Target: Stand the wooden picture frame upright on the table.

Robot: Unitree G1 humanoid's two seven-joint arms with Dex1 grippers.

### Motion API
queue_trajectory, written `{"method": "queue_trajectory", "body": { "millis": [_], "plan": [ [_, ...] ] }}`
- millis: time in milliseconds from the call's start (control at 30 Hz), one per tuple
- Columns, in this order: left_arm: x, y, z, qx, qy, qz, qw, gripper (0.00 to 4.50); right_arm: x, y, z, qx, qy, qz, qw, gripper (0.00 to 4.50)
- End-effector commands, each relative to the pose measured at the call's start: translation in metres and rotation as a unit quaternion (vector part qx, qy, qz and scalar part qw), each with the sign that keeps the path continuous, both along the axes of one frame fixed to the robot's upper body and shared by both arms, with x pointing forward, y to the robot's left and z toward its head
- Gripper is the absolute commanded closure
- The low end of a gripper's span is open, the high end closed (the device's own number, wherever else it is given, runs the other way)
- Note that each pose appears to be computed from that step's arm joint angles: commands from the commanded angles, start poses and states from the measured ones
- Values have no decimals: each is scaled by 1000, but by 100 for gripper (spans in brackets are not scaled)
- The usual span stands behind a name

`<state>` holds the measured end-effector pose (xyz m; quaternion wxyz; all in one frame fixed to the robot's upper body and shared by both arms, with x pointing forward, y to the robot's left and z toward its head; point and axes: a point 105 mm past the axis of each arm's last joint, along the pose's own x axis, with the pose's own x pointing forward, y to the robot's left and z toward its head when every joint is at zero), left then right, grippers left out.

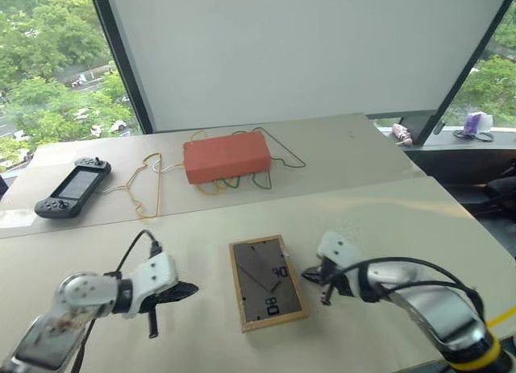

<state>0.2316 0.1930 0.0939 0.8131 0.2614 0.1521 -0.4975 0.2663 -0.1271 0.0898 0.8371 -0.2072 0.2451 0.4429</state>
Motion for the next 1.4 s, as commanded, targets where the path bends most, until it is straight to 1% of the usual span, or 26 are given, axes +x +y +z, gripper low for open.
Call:
{"method": "queue_trajectory", "body": {
  "millis": [33, 67, 100, 133, 167, 200, 233, 267, 300, 333, 433, 533, 633, 800, 1033, 1133, 1233, 1400],
  "plan": [
    [11, 4, 14, 79, -189, -59, 977, 350, -16, -2, -6, 20, 45, 11, 999, 450],
    [11, 0, 14, 124, -264, -109, 950, 311, -19, -2, -8, 22, 55, 15, 998, 450],
    [14, -8, 22, 151, -374, -159, 901, 269, -23, 2, -7, 39, 68, 21, 997, 450],
    [16, -15, 28, 158, -455, -188, 856, 232, -24, 6, -5, 55, 77, 25, 995, 450],
    [18, -19, 33, 158, -513, -202, 819, 192, -25, 9, -4, 70, 87, 26, 993, 450],
    [16, -22, 29, 155, -541, -230, 794, 158, -24, 11, -4, 72, 94, 28, 993, 450],
    [16, -24, 22, 156, -549, -250, 782, 120, -23, 12, -6, 63, 95, 31, 993, 450],
    [16, -25, 14, 149, -546, -260, 782, 79, -20, 13, -5, 64, 96, 33, 993, 450],
    [17, -26, 9, 143, -545, -265, 783, 53, -18, 15, -5, 65, 97, 34, 993, 450],
    [16, -27, 3, 136, -539, -275, 784, 9, -15, 16, -4, 60, 94, 35, 993, 450],
    [12, -32, -10, 118, -524, -313, 784, 9, -6, 19, -3, 53, 88, 36, 994, 450],
    [7, -38, -13, 85, -518, -336, 782, 9, 2, 23, -3, 45, 84, 38, 995, 450],
    [5, -46, -13, 65, -521, -353, 774, 9, 7, 27, -4, 43, 83, 35, 995, 450],
    [10, -63, -13, 43, -525, -375, 763, 9, -1, 48, -5, 43, 93, 72, 992, 450],
    [14, -73, -12, 27, -532, -372, 760, 9, -11, 70, -2, 58, 100, 97, 989, 450],
    [16, -74, -11, 25, -534, -368, 760, 9, -16, 72, -2, 62, 106, 102, 987, 450],
    [14, -74, -5, 9, -541, -359, 760, 9, -15, 69, -4, 61, 106, 89, 988, 450],
    [6, -62, -1, -2, -539, -346, 768, 9, -5, 54, -8, 52, 106, 56, 991, 450]
  ]
}}
